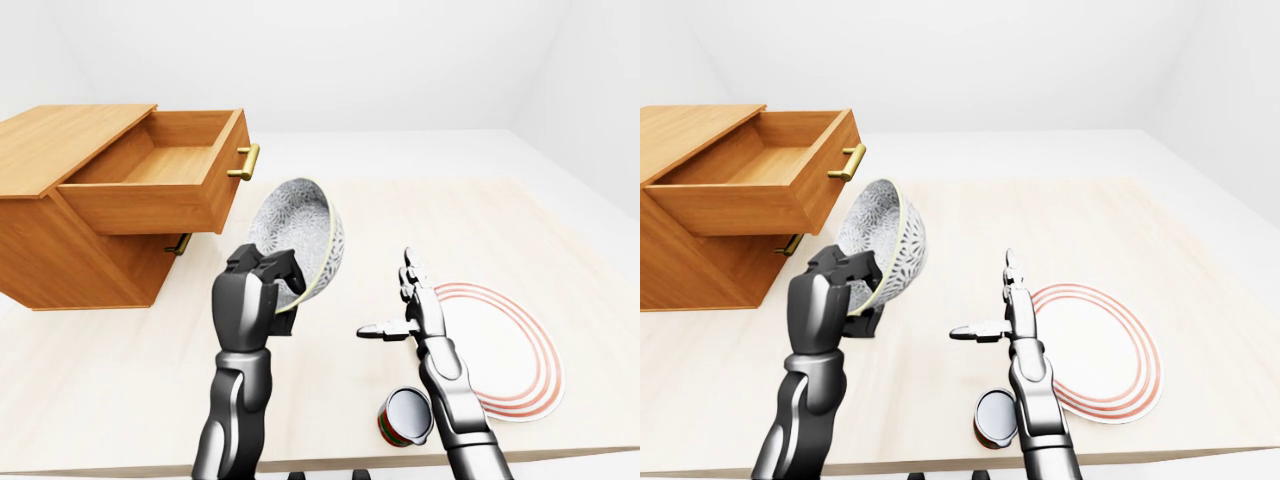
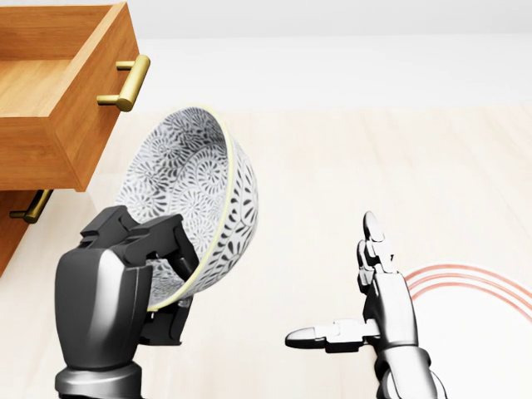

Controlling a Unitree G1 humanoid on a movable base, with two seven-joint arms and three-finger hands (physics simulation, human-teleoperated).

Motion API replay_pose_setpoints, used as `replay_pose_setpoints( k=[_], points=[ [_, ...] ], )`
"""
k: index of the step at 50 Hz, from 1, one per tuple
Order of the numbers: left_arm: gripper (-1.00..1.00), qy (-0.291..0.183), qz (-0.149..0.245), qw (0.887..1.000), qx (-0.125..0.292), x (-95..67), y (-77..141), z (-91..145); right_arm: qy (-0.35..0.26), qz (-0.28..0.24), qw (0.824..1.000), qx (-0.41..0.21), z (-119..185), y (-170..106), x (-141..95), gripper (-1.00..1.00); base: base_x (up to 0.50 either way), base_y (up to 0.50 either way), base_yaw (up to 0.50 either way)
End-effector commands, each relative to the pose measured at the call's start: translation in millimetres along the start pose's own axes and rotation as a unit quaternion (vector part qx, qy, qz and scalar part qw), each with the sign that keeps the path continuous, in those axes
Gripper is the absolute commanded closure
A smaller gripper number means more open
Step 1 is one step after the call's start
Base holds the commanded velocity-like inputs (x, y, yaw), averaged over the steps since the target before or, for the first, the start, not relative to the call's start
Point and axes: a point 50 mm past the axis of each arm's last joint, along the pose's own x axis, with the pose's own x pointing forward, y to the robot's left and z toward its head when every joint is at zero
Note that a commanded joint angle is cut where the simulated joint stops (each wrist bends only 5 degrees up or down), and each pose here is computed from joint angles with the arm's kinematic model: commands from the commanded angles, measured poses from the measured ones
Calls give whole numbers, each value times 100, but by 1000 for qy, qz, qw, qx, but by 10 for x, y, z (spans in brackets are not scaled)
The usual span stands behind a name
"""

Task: Put the bowl on top of the cabinet.

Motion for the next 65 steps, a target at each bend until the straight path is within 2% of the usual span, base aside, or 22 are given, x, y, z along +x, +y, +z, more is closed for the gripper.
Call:
replay_pose_setpoints(
  k=[1, 9, 13, 16, 22, 26, 31, 36, 41, 44, 54, 56, 57, 60, 65],
  points=[
    [94, -38, 67, 997, 8, 158, 459, 253, 0, 4, 1000, -1, -7, 20, 0, -100, 0, 0, 0],
    [94, -61, 82, 994, 29, 324, 733, 375, 0, 6, 1000, -1, -11, 31, -6, -100, 0, 0, 0],
    [94, -79, 89, 992, 52, 394, 867, 441, 2, 7, 1000, -2, -25, 48, 1, -100, 0, 0, 0],
    [94, -100, 98, 987, 74, 446, 1054, 533, 2, 8, 1000, -3, -22, 51, -4, -100, 0, 0, 0],
    [94, -150, 125, 972, 130, 506, 1457, 732, 2, 10, 1000, -3, -24, 56, -4, -100, 0, 0, 0],
    [95, -166, 136, 965, 153, 511, 1579, 774, 1, 9, 1000, -3, -26, 55, -8, -100, 0, 0, 0],
    [94, -192, 161, 941, 226, 610, 1905, 845, 1, 8, 1000, -4, -16, 56, -15, -100, 0, 0, 0],
    [94, -203, 168, 922, 283, 651, 2111, 860, 0, 9, 1000, -4, -17, 57, -21, -100, 0, 0, 0],
    [94, -213, 177, 911, 305, 635, 2254, 814, -2, 9, 1000, -3, -5, 51, -33, -100, 0, 0, 0],
    [94, -220, 180, 909, 305, 636, 2293, 780, 0, 10, 1000, -5, -19, 68, -22, -100, 0, 0, 0],
    [95, -183, 199, 924, 270, 737, 2453, 433, -1, 11, 1000, -6, -11, 66, -28, -100, 0, 0, 0],
    [94, -167, 211, 926, 266, 780, 2486, 339, -1, 10, 1000, -7, -8, 63, -32, -100, 0, 0, 0],
    [94, -151, 212, 932, 252, 817, 2504, 239, -2, 10, 1000, -6, 2, 55, -37, -100, 0, 0, 0],
    [95, -103, 230, 938, 239, 862, 2563, -27, -4, 9, 1000, -5, 13, 47, -41, -100, 0, 0, 0],
    [94, -45, 250, 940, 228, 942, 2742, -354, -5, 8, 1000, -5, 24, 48, -50, -100, 0, 0, 0]
  ],
)
